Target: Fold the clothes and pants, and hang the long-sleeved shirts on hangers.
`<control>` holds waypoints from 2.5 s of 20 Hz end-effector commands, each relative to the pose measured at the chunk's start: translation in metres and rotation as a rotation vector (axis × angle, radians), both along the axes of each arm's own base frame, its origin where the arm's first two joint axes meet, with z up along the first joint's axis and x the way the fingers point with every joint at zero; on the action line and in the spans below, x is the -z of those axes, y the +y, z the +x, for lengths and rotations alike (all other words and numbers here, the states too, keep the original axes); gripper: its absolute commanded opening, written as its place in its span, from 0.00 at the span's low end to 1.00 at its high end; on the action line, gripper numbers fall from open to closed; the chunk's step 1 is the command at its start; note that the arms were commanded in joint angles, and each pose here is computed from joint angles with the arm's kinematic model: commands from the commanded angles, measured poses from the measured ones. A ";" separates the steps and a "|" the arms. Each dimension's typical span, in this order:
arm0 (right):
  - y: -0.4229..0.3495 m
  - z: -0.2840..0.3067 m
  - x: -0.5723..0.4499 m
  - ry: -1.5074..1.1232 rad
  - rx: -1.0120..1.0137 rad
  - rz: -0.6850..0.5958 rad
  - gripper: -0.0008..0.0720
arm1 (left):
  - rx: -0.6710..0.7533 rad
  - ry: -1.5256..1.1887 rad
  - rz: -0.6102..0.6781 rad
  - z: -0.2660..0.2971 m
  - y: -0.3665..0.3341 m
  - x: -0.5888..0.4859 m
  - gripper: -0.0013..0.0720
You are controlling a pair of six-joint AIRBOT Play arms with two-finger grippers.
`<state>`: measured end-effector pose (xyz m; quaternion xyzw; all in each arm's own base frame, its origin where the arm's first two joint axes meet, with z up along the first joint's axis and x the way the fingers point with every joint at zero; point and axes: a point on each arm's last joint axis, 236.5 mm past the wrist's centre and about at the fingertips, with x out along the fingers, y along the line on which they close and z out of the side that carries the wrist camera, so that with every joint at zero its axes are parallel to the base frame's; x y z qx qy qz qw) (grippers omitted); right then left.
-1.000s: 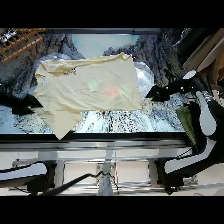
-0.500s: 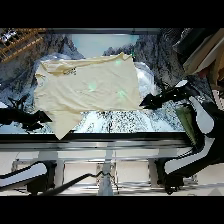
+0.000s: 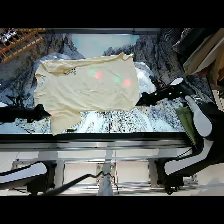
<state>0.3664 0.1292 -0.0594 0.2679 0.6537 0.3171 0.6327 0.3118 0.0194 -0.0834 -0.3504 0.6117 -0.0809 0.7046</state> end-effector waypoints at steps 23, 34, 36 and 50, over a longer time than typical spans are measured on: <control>-0.043 -0.031 -0.502 -1.411 0.210 -0.376 0.03 | 0.015 -1.400 0.040 0.020 -0.020 -0.540 0.03; -0.058 0.218 -0.077 -0.686 0.201 -0.428 0.03 | -0.025 -0.563 -0.072 0.229 -0.026 -0.101 0.03; -0.064 0.232 -0.045 -0.673 0.236 -0.443 0.03 | -0.056 -0.531 -0.065 0.237 -0.019 -0.071 0.03; -0.077 0.185 -0.004 -0.447 0.125 -0.476 0.03 | 0.148 -0.271 -0.225 0.163 -0.053 -0.056 0.02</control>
